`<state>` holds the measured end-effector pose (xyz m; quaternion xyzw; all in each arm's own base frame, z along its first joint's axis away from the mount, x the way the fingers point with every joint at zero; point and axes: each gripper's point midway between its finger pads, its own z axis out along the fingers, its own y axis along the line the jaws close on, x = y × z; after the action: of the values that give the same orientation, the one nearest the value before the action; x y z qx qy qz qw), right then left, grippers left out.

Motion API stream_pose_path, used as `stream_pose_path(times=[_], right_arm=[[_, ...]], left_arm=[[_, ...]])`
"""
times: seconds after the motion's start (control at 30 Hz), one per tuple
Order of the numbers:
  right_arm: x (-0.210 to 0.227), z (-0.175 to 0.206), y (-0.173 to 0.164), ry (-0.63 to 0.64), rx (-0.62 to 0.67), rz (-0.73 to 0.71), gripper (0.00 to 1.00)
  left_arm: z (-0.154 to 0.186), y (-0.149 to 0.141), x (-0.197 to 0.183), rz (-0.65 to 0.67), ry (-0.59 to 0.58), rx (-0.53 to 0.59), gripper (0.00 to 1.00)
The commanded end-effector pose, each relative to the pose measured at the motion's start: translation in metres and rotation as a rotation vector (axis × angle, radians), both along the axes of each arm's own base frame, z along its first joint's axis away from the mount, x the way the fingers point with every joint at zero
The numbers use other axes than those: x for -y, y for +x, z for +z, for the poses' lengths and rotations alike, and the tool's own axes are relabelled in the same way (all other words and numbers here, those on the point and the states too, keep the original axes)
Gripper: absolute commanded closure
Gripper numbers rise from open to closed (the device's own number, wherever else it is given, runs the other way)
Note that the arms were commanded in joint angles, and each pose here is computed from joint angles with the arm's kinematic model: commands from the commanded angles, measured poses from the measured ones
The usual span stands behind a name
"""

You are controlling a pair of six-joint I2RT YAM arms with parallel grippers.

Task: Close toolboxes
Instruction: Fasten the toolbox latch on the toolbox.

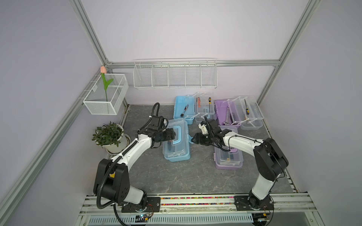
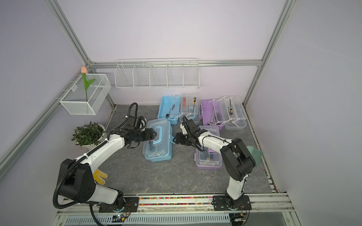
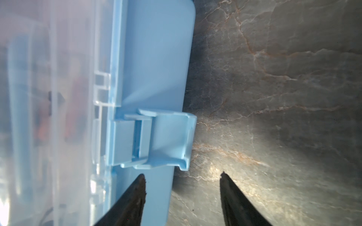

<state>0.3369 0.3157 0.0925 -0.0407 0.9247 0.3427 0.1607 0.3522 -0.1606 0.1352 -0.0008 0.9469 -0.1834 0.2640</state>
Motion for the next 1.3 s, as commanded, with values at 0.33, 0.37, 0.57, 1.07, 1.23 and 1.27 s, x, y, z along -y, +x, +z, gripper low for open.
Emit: stream_pose_path(times=[0.33, 0.37, 0.57, 1.07, 1.23, 1.27], right_arm=[[-0.013, 0.010, 0.007, 0.265, -0.047, -0.080, 0.16], [-0.014, 0.011, 0.009, 0.282, -0.044, -0.091, 0.16], [-0.016, 0.014, 0.011, 0.395, -0.052, -0.150, 0.16], [-0.034, 0.017, 0.009, 0.536, -0.092, -0.158, 0.13], [-0.029, 0.025, 0.005, 0.520, -0.081, -0.140, 0.13], [-0.027, 0.026, 0.004, 0.512, -0.078, -0.139, 0.14]], left_arm=[[-0.054, -0.032, -0.028, 0.030, 0.055, -0.181, 0.46], [-0.053, -0.031, -0.028, 0.032, 0.055, -0.178, 0.46], [-0.047, -0.030, -0.026, 0.025, 0.040, -0.162, 0.47], [-0.045, -0.029, -0.023, 0.016, 0.027, -0.159, 0.49], [-0.044, -0.029, -0.023, 0.014, 0.030, -0.156, 0.49], [-0.044, -0.029, -0.023, 0.013, 0.030, -0.155, 0.50]])
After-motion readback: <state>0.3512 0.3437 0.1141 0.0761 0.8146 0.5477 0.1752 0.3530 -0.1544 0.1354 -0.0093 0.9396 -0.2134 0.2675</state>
